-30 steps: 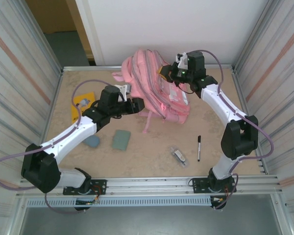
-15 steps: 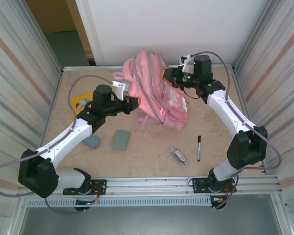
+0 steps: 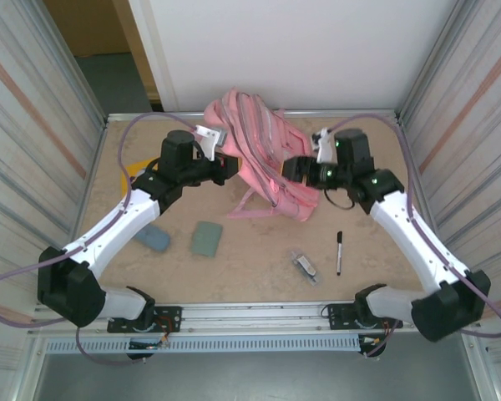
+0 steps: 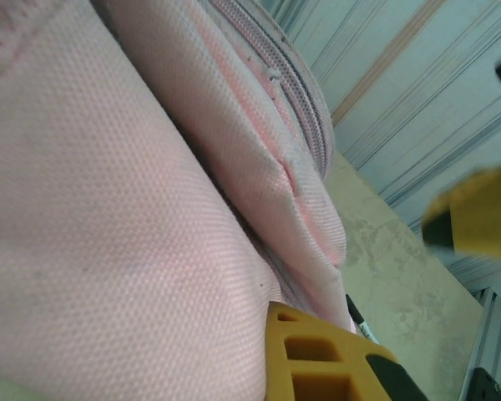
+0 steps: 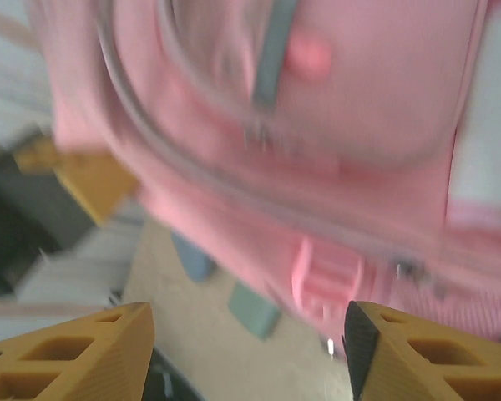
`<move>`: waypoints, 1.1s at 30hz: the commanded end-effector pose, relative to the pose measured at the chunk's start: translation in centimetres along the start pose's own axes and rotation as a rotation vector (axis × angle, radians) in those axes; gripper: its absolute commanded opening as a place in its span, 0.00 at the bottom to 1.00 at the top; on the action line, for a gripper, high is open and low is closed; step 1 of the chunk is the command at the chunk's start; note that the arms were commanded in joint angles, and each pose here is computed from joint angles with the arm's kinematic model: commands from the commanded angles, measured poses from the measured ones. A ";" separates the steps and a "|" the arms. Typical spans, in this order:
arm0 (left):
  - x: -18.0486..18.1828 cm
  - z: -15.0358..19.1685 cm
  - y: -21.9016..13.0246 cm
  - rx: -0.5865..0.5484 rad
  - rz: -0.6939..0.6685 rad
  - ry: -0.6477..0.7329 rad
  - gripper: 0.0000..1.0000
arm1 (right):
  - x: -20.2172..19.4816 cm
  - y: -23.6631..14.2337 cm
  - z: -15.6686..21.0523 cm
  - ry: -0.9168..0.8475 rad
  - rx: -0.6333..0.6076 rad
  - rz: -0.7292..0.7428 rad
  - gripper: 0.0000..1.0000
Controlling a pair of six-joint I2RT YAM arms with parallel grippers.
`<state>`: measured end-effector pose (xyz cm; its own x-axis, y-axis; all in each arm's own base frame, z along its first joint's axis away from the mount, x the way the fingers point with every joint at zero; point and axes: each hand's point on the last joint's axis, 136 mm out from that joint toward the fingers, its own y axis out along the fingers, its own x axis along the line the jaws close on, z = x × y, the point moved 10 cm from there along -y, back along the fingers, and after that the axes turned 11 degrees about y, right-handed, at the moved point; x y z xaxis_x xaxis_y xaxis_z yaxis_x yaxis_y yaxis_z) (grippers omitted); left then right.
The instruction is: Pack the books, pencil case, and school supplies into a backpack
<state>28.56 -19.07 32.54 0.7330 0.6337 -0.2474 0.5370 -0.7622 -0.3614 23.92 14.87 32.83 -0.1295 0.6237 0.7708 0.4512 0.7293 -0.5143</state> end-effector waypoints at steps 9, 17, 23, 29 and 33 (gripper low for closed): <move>-3.0 -7.6 -1.8 -0.226 0.039 0.155 0.00 | -2.5 1.6 7.2 0.021 0.057 0.020 0.60; -4.3 -7.9 -1.1 -0.213 0.093 0.184 0.00 | -3.6 4.8 5.6 -0.029 0.023 0.005 0.55; -4.2 -7.5 -0.7 -0.177 0.109 0.177 0.00 | -3.9 5.0 4.7 -0.030 0.013 -0.016 0.49; -4.2 -7.2 -0.9 -0.164 0.103 0.181 0.00 | -4.2 4.2 4.7 -0.034 0.011 -0.016 0.25; -4.2 -6.9 -0.8 -0.155 0.100 0.183 0.00 | -3.9 3.8 4.8 -0.046 0.017 -0.019 0.08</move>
<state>28.67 -22.03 36.66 0.7965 0.5774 -0.1793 0.5085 -0.8002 -0.3182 22.17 16.70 24.89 -0.1232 0.6431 0.7558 0.4203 0.7237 -0.5473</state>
